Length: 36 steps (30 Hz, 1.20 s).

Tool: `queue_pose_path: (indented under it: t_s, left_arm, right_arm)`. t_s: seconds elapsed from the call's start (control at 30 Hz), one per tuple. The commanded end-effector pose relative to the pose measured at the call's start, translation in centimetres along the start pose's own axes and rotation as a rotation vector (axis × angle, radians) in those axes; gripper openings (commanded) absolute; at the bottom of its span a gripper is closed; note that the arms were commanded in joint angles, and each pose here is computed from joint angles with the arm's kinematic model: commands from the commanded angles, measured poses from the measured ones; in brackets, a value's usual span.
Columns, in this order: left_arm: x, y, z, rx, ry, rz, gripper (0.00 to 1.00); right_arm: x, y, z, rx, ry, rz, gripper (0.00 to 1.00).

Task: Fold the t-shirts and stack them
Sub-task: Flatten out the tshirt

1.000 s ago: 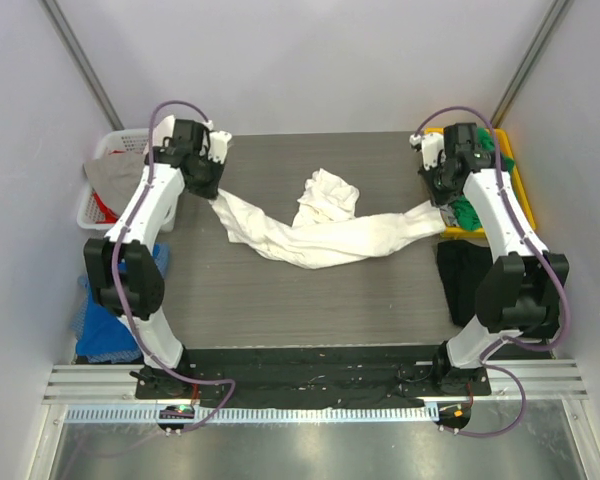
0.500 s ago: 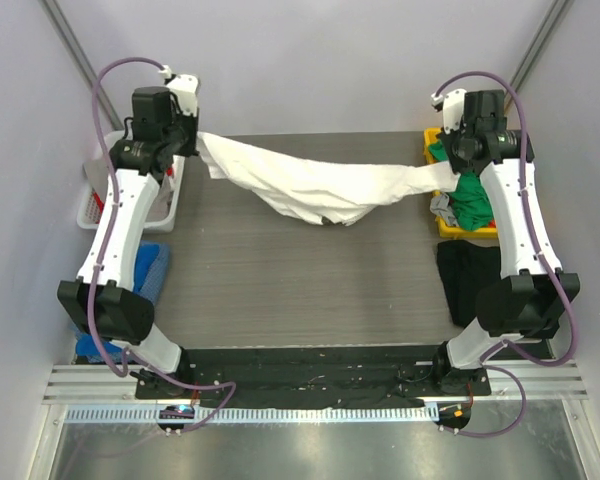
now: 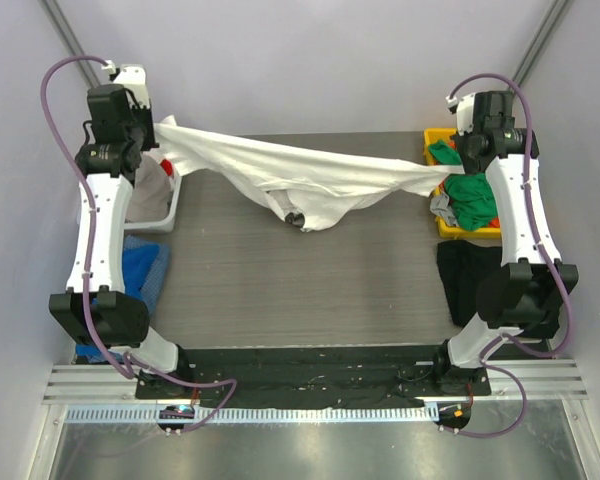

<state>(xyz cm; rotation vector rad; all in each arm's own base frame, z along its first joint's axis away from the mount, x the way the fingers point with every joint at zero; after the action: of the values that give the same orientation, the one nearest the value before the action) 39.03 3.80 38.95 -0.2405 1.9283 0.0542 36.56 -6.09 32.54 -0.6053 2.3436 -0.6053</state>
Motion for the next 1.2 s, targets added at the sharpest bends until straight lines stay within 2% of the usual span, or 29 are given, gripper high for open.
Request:
queue_pose_path:
  t_s: [0.0,0.47,0.73,0.83,1.0,1.17]
  left_arm:
    - [-2.3,0.3,-0.3,-0.005,-0.091,-0.024,0.0]
    - [-0.1,-1.4,2.5,0.088,0.061,-0.041,0.0]
    - [0.2,-5.0,3.4,0.17,0.094,0.004,0.0]
    - [-0.6,-5.4,3.4,0.177,0.067,-0.019,0.0]
    - [-2.5,-5.1,2.1,0.154,-0.046,-0.049,0.0]
    - [-3.2,-6.1,0.1,0.29,-0.179,-0.052,0.0]
  right_arm:
    - [0.0,-1.7,-0.8,0.08,0.003,0.028,0.01]
    - [-2.7,-2.0,-1.9,-0.029,-0.099,0.084,0.01]
    - [-4.5,-3.1,-2.1,-0.01,-0.15,0.129,0.01]
    - [-5.4,-4.4,-2.9,0.052,-0.187,0.148,0.01]
    - [-6.8,-7.1,-5.5,0.175,-0.266,0.177,0.01]
    - [-7.6,-8.1,-9.0,0.237,-0.418,0.206,0.01]
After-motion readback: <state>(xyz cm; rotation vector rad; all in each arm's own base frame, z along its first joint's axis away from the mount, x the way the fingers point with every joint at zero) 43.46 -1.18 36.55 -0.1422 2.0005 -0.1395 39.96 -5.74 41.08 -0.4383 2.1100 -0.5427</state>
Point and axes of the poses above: each gripper's point midway between its finger pads, its own z axis out along the fingers, its own y axis along the line the jaws close on, x = y × z, the point moved 7 cm from there along -z, back along the fingers, and after that the axes turned 14 degrees about -z, right-handed, at the moved point
